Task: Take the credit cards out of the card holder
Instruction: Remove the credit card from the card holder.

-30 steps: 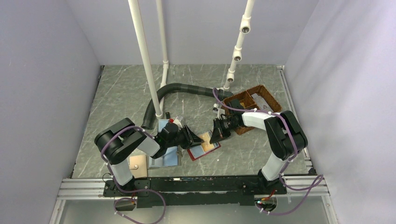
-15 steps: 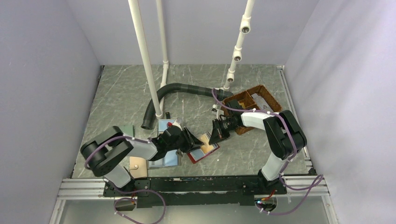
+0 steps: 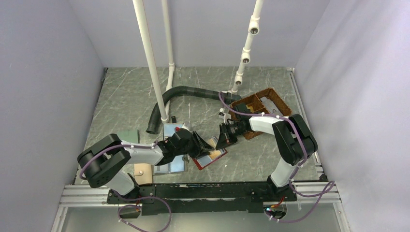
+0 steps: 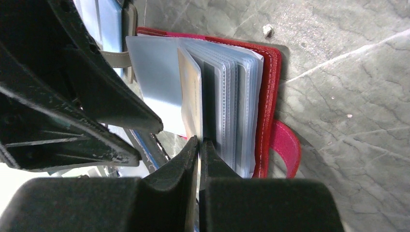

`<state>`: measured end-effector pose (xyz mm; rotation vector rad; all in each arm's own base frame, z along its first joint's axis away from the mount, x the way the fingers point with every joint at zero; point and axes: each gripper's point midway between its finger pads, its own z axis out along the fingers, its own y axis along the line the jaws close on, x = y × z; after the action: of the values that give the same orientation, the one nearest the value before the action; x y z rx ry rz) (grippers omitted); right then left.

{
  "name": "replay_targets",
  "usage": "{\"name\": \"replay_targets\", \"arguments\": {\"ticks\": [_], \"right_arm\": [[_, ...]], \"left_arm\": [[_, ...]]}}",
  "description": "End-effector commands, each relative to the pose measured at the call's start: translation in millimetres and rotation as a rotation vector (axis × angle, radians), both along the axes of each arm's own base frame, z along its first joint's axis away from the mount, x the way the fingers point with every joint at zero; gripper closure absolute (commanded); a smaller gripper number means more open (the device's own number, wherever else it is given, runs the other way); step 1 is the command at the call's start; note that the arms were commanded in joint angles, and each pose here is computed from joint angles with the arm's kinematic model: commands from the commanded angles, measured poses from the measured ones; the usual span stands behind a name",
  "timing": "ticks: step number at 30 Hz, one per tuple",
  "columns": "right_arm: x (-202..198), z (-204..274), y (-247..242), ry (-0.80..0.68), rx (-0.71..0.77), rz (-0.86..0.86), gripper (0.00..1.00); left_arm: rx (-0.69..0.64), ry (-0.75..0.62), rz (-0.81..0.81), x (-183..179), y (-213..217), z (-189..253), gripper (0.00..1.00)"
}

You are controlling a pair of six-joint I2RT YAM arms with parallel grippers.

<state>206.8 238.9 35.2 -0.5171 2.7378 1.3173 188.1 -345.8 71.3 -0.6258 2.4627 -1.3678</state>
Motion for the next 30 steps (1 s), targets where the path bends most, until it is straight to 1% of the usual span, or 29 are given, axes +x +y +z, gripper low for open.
{"name": "replay_targets", "arguments": {"ticks": [1,5,10,19,27,30], "right_arm": [[10,-1,2,-0.035,0.001,-0.007,1.00],[10,0,3,-0.038,0.008,-0.010,1.00],[10,1,3,-0.034,0.013,-0.006,1.00],[8,3,4,-0.032,0.030,-0.007,1.00],[5,4,6,-0.016,0.049,-0.004,1.00],[6,3,6,-0.018,0.040,-0.004,1.00]], "left_arm": [[0.054,0.027,0.060,0,11,-4,0.54],[0.056,0.015,0.088,2,16,-11,0.53],[0.047,-0.014,0.071,6,10,-19,0.53],[0.086,0.006,0.080,9,12,-31,0.53],[0.051,0.004,0.094,15,5,-39,0.54],[0.062,0.028,0.128,15,11,-45,0.54]]}}
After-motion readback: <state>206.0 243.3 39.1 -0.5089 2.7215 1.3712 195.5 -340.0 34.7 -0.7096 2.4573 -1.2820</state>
